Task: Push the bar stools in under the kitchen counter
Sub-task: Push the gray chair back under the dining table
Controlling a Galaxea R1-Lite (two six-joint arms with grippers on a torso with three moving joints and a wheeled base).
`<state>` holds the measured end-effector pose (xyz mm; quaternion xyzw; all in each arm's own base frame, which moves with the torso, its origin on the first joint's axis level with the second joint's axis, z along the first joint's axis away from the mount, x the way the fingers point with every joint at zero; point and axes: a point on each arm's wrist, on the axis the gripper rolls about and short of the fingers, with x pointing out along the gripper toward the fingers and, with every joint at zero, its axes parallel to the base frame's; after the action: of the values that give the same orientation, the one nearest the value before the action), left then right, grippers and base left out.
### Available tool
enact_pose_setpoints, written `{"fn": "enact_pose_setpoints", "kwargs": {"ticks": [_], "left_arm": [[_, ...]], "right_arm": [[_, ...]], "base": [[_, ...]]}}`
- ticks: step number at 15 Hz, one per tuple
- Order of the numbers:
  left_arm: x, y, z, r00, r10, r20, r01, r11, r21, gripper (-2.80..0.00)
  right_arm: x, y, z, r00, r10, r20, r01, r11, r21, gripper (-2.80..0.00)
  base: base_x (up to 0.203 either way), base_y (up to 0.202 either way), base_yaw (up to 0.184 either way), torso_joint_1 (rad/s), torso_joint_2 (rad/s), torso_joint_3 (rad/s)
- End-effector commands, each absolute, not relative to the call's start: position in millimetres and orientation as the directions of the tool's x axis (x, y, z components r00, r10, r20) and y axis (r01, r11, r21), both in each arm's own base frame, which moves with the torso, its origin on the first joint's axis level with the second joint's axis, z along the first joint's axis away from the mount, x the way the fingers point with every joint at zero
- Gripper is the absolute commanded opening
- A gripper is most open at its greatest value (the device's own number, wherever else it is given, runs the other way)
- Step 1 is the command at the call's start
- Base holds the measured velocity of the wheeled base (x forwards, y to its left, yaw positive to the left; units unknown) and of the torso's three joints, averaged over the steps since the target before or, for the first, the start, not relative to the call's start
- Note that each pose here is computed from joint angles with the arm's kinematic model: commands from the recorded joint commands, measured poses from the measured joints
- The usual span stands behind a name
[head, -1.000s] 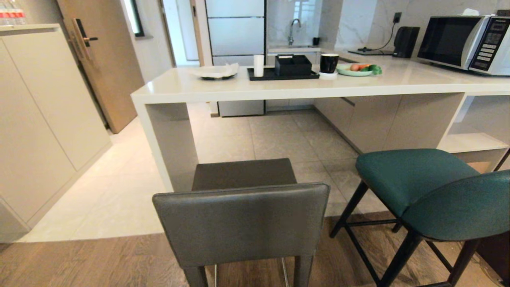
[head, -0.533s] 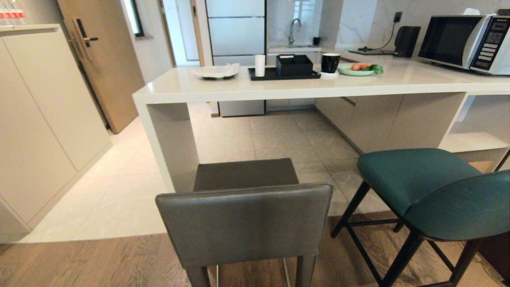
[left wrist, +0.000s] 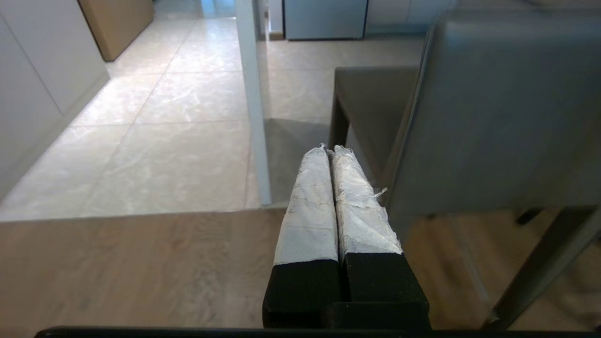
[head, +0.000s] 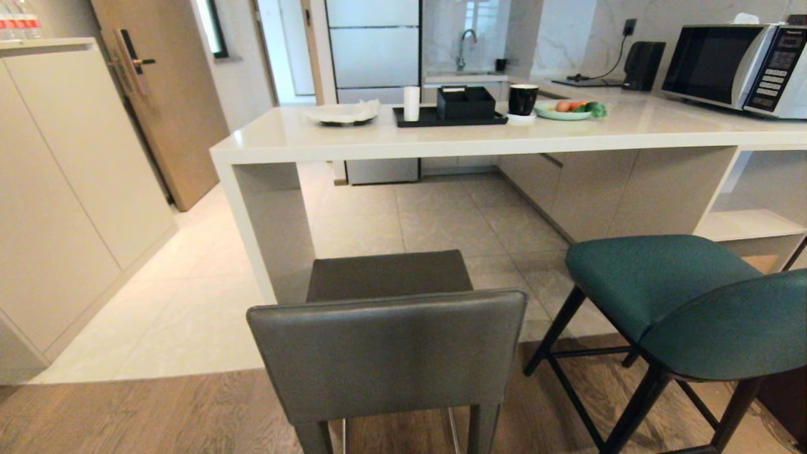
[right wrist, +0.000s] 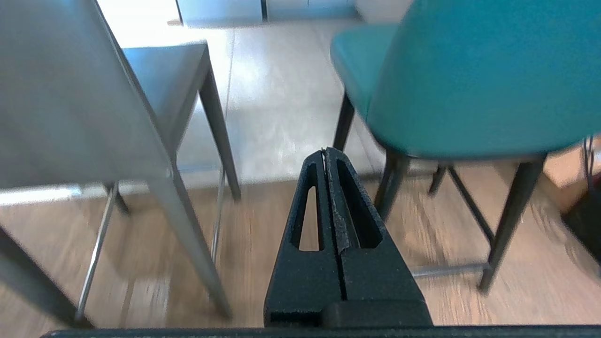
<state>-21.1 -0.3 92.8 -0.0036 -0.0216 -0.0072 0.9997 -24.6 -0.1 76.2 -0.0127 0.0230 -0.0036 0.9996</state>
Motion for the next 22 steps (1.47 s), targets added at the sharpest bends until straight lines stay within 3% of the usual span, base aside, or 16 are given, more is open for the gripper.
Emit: {"fn": "enact_pose_setpoints", "kwargs": {"ticks": [1, 5, 8, 14, 22], "left_arm": [[-12.3, -0.3, 114.7, 1.000, -0.021, -0.012, 0.020, 0.999, -0.035, -2.80], [27.7, -1.9, 150.5, 0.995, -0.070, -0.077, 0.065, 0.995, -0.071, -2.80], [48.7, -3.9, 165.9, 0.994, -0.095, -0.045, 0.091, 0.992, -0.087, -2.80], [86.0, -5.6, 152.7, 0.964, -0.079, -0.254, 0.049, 0.991, -0.124, -2.80], [87.8, -5.7, 153.0, 0.968, -0.082, -0.238, 0.048, 0.988, -0.144, -2.80]], "right_arm": [[-25.3, -0.3, 95.1, 0.999, -0.015, -0.040, 0.015, 1.000, -0.020, -2.80], [17.6, -0.5, 158.1, 0.987, -0.023, -0.162, 0.031, 0.999, 0.043, -2.80], [50.8, -0.3, 182.0, 0.990, -0.018, -0.141, 0.024, 0.999, 0.042, -2.80], [59.3, 3.4, 177.0, 0.981, 0.080, -0.178, -0.075, 0.997, 0.035, -2.80], [58.9, 3.6, 169.8, 0.981, 0.085, -0.175, -0.082, 0.996, 0.027, -2.80]], "base": [[0.000, 0.000, 0.000, 0.000, 0.00, 0.000], [0.000, 0.000, 0.000, 0.000, 0.00, 0.000], [0.000, 0.000, 0.000, 0.000, 0.00, 0.000], [0.000, 0.000, 0.000, 0.000, 0.00, 0.000], [0.000, 0.000, 0.000, -0.066, 0.18, 0.115]]}}
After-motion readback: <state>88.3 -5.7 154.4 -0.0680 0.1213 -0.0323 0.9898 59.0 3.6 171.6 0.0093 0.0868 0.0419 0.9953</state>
